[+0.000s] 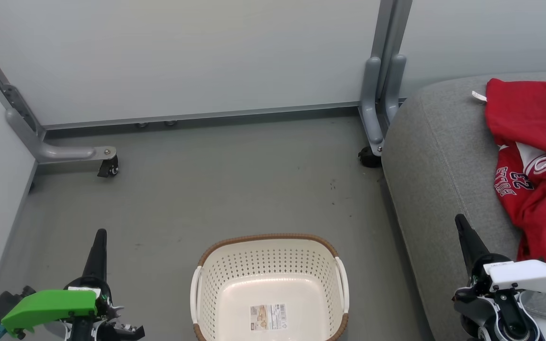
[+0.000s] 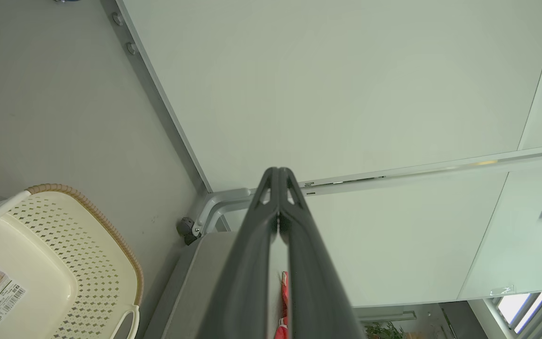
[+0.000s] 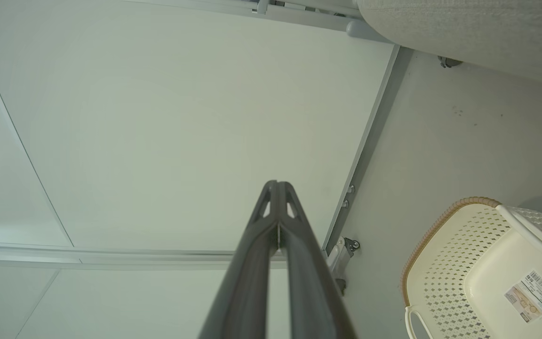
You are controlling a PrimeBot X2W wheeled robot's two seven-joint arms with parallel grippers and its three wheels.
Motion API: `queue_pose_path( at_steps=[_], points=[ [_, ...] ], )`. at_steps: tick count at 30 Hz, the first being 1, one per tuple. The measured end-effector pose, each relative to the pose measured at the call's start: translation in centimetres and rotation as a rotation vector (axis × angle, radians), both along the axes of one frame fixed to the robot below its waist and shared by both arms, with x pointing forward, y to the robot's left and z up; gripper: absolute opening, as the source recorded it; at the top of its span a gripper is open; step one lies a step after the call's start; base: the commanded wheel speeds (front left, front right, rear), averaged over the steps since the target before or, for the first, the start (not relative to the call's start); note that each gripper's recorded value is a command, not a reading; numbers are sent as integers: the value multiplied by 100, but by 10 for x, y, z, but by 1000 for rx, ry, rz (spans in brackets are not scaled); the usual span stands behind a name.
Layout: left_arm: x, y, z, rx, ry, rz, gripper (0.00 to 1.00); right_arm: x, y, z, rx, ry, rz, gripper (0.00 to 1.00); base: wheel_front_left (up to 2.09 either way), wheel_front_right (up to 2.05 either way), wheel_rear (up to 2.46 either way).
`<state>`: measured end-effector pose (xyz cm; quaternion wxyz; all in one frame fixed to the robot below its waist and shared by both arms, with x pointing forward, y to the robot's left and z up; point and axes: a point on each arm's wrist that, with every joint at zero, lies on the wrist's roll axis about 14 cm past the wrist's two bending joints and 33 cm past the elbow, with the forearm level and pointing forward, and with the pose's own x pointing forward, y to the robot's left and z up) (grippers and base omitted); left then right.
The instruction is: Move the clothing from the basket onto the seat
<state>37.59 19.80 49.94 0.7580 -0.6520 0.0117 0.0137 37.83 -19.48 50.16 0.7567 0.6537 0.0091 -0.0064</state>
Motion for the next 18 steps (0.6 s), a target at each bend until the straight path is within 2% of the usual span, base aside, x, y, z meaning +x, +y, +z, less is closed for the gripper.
queue_pose_path(
  at_steps=[18],
  points=[
    [9,2,3,-128,-17,-1,0,8,-4,3,127,-12,-2,0,0,0,0]
  ],
)
